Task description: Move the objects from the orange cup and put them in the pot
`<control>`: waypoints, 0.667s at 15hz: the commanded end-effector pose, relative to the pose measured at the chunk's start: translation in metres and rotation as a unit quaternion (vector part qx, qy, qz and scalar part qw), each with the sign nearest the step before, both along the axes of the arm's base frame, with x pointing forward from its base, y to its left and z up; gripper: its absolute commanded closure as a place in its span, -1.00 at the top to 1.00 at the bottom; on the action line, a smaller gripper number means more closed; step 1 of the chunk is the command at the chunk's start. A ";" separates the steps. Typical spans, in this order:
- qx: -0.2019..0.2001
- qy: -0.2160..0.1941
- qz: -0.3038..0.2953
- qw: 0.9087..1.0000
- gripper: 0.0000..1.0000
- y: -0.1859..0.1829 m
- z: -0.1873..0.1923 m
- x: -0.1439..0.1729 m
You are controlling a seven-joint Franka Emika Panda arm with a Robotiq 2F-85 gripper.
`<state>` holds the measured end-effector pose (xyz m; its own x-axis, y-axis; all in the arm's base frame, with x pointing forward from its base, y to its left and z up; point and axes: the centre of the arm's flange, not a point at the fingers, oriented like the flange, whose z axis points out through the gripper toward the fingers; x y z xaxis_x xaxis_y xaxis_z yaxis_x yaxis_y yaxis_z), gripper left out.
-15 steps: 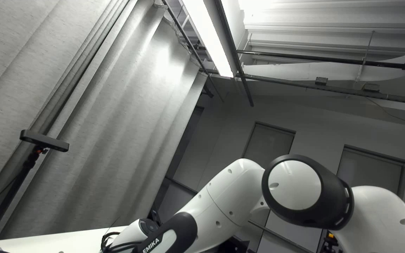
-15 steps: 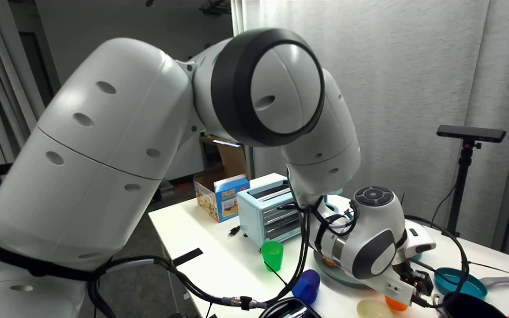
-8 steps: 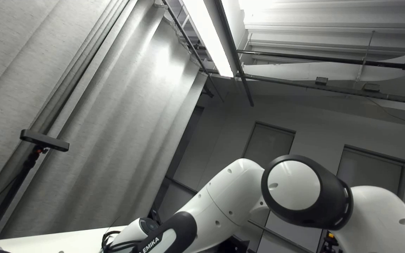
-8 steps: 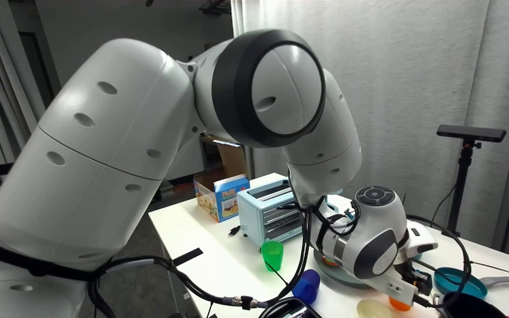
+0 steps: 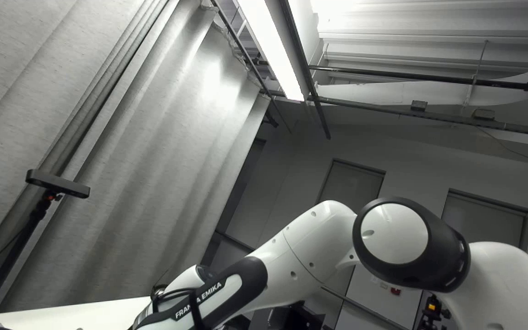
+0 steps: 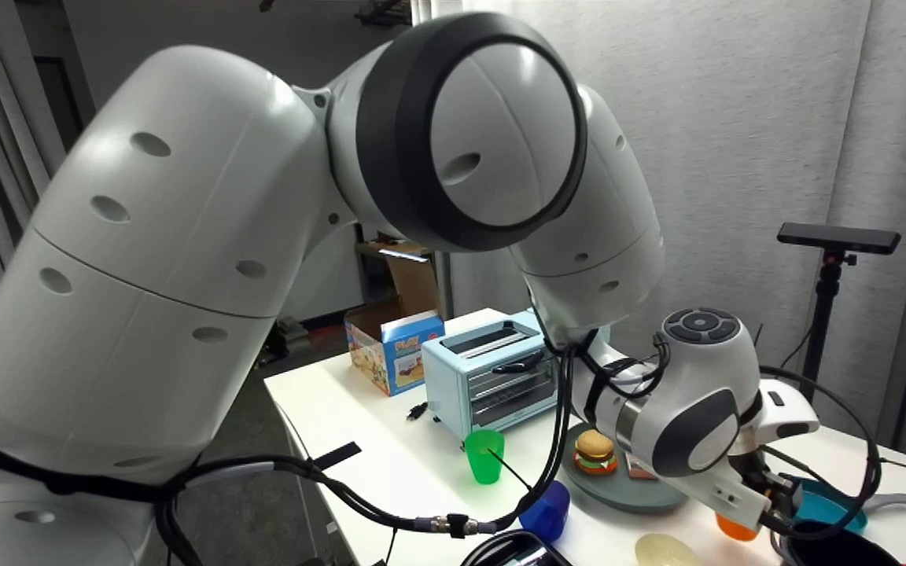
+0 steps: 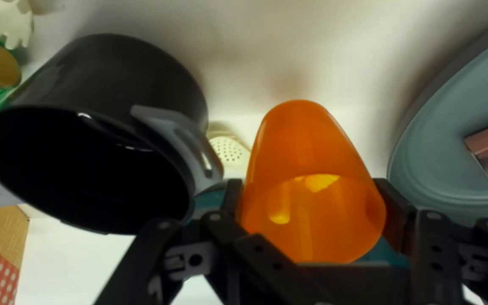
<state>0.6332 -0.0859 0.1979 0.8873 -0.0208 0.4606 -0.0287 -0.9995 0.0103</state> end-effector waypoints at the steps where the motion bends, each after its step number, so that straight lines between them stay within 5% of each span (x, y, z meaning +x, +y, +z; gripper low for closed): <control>1: 0.029 0.002 -0.036 0.999 0.02 -0.018 0.034 0.005; 10: 0.084 0.015 -0.122 0.989 0.02 -0.037 0.059 0.000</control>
